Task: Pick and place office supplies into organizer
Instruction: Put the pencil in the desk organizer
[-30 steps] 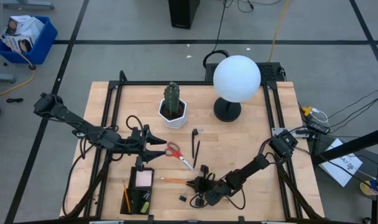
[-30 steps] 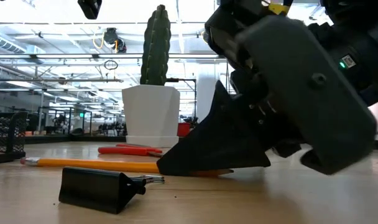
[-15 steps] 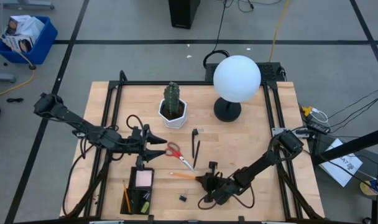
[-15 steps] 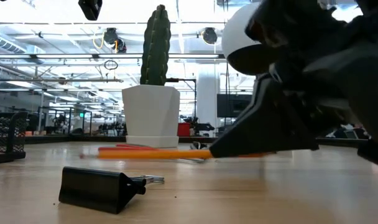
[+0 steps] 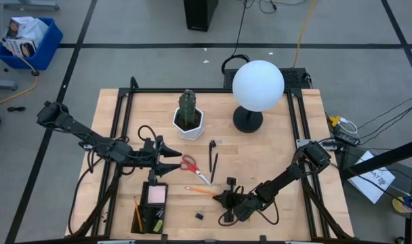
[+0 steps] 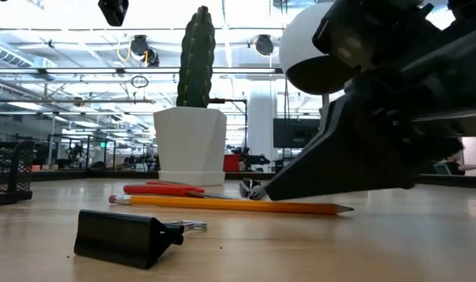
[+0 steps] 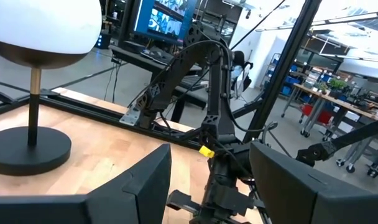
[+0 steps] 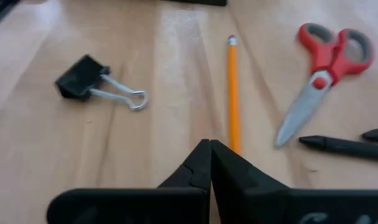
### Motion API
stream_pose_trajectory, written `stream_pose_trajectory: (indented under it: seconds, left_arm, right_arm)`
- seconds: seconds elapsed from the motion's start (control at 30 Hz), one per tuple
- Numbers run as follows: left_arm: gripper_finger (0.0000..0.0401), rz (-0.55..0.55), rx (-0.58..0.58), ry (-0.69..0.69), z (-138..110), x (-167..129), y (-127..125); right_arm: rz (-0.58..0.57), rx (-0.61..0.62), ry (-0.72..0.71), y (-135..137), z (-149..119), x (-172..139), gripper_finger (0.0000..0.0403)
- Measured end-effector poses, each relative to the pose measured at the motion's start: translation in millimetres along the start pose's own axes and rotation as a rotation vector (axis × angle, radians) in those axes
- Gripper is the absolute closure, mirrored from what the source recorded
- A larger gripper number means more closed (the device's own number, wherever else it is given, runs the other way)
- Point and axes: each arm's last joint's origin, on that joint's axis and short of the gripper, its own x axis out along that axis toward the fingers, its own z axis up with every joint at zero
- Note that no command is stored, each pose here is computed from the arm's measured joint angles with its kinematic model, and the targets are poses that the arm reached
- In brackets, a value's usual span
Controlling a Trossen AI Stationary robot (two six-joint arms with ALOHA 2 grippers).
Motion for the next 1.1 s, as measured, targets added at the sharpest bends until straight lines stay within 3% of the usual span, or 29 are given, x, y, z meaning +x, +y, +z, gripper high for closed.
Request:
stream_pose_trajectory:
  seconds: [0.13,0.47,0.63,0.8,1.1]
  left_arm:
    - [0.0176,0.000,0.000,0.000,0.0,0.0,0.0]
    - [0.0176,0.000,-0.012,0.000,0.0,0.0,0.0]
    - [0.0176,0.000,-0.014,-0.001,0.1,0.0,0.0]
    - [0.0176,0.000,-0.023,-0.001,0.1,0.0,0.0]
    - [0.0176,0.000,-0.023,-0.001,0.1,0.0,0.0]
  right_arm:
    - [0.002,0.010,-0.002,2.0,-0.7,-1.6,0.0368]
    - [-0.089,0.027,-0.045,3.8,-3.2,-4.9,0.0246]
    - [-0.085,0.088,-0.006,-3.5,-19.1,0.3,0.0218]
    - [-0.043,0.177,-0.001,-14.4,-33.6,3.6,0.0223]
    - [-0.040,0.164,0.029,-25.6,-49.7,1.2,0.0319]
